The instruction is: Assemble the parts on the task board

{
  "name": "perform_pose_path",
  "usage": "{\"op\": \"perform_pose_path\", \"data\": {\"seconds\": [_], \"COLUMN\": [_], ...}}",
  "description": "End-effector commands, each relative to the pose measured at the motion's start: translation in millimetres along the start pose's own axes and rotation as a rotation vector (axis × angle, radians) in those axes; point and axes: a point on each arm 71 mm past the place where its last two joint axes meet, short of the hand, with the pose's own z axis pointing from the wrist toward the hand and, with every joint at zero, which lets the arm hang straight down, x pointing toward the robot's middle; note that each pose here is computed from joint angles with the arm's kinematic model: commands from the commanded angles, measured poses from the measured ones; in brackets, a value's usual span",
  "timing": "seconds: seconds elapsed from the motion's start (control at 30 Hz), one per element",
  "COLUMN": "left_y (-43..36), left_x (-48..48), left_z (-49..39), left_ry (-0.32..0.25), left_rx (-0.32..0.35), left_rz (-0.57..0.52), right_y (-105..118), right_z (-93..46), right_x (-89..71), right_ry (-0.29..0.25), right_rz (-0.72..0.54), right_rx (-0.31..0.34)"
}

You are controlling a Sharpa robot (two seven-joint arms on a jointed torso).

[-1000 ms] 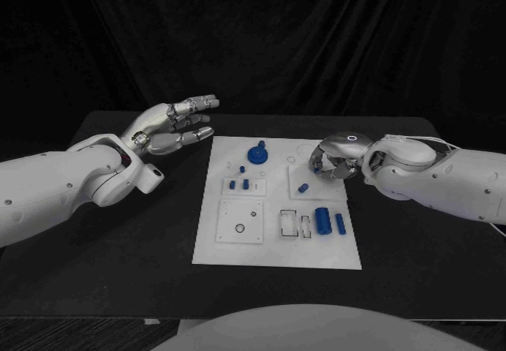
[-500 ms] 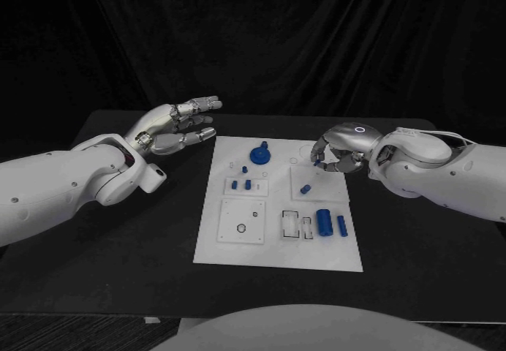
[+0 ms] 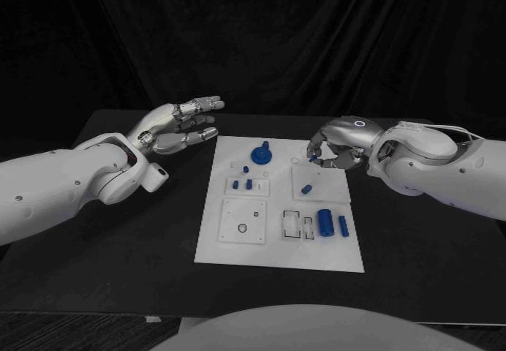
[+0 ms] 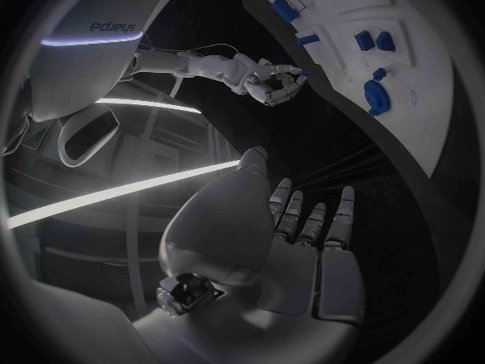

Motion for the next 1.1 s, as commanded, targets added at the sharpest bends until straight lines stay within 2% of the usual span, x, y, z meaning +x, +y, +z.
{"op": "perform_pose_path", "data": {"seconds": [0.03,0.27,0.53,0.77,1.1], "left_y": [-0.5,-1.1,-2.1,-3.5,-4.9], "left_x": [0.5,1.3,1.4,3.2,1.1], "left_z": [-0.2,0.1,-0.1,0.6,-0.3], "left_ry": [-0.002,-0.003,-0.004,0.001,-0.022], "left_rx": [0.010,0.015,0.027,0.035,0.054], "left_rz": [-0.013,-0.012,-0.012,-0.016,0.002], "right_y": [13.0,56.0,90.5,110.5,126.5], "right_z": [5.9,25.8,45.0,52.6,57.9], "right_x": [-0.9,1.4,5.5,12.6,31.0], "right_ry": [0.010,0.046,0.080,0.113,0.185], "right_rz": [0.008,0.035,0.045,0.057,0.076], "right_rx": [-0.022,-0.141,-0.231,-0.280,-0.311]}}
